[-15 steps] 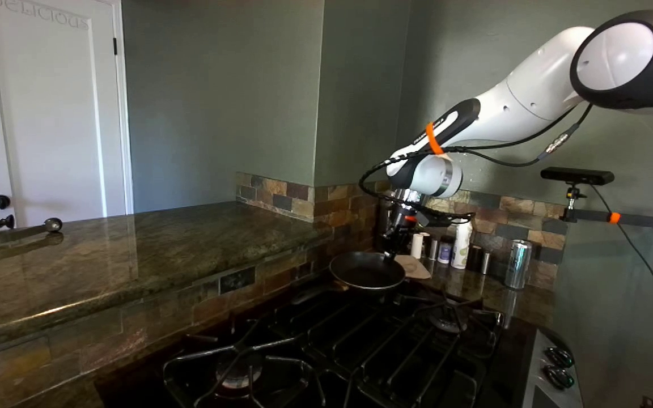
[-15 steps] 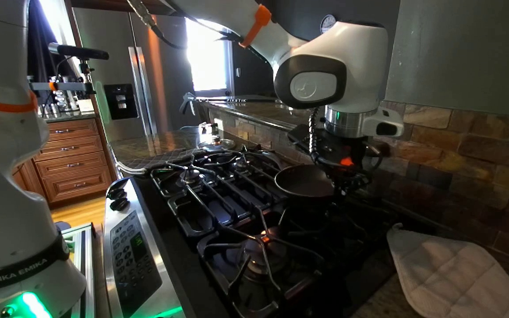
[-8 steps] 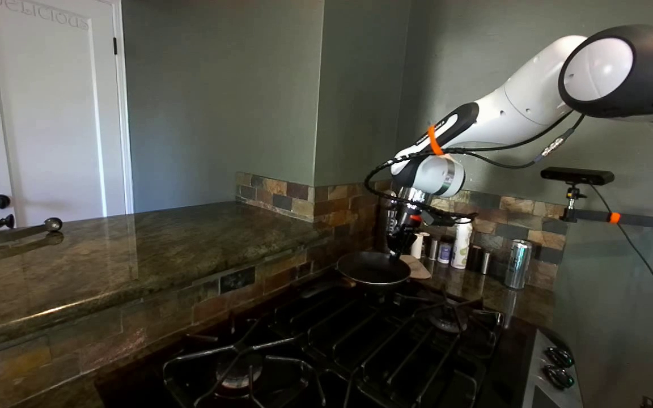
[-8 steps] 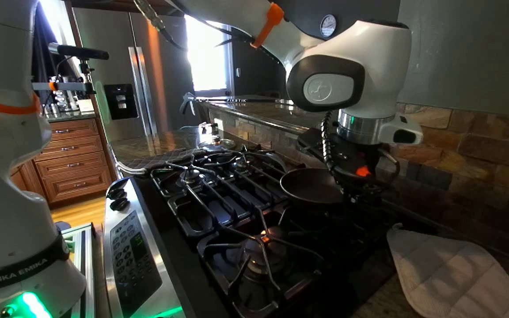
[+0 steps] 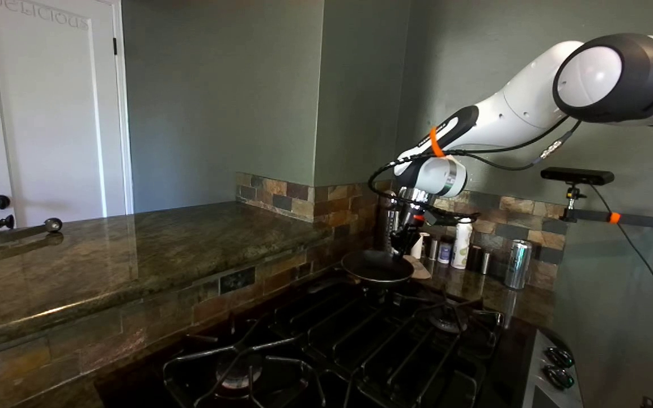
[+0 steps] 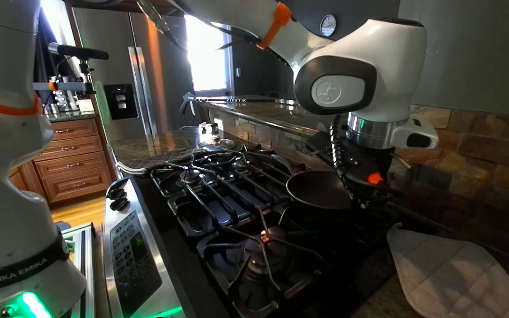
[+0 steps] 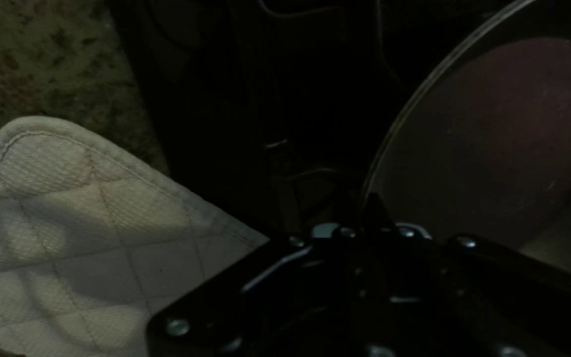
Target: Move the black pan to the right side of the stovetop.
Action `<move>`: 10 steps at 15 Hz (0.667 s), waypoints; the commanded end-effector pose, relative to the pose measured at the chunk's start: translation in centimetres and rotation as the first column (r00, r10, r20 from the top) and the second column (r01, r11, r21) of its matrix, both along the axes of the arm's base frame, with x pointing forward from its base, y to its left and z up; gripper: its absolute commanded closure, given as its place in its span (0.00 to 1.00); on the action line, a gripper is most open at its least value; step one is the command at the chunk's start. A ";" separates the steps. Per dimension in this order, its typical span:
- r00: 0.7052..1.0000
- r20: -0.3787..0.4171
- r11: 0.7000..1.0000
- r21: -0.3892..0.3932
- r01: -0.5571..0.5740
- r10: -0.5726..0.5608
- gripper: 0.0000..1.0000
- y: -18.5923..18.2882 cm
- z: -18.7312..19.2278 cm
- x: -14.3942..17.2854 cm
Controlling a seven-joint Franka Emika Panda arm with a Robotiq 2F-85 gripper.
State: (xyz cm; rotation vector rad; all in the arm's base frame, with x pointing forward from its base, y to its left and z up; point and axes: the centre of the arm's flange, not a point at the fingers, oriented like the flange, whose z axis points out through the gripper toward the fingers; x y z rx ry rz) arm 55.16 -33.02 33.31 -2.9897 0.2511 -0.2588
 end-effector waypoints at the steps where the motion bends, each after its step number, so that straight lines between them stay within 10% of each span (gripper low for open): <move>1: 1.000 -0.027 1.000 -0.020 -0.012 0.012 0.68 -1.1 -2.3 0.4; 10: 1.000 -0.013 1.000 -0.021 0.000 0.000 0.09 -1.1 -2.6 -0.3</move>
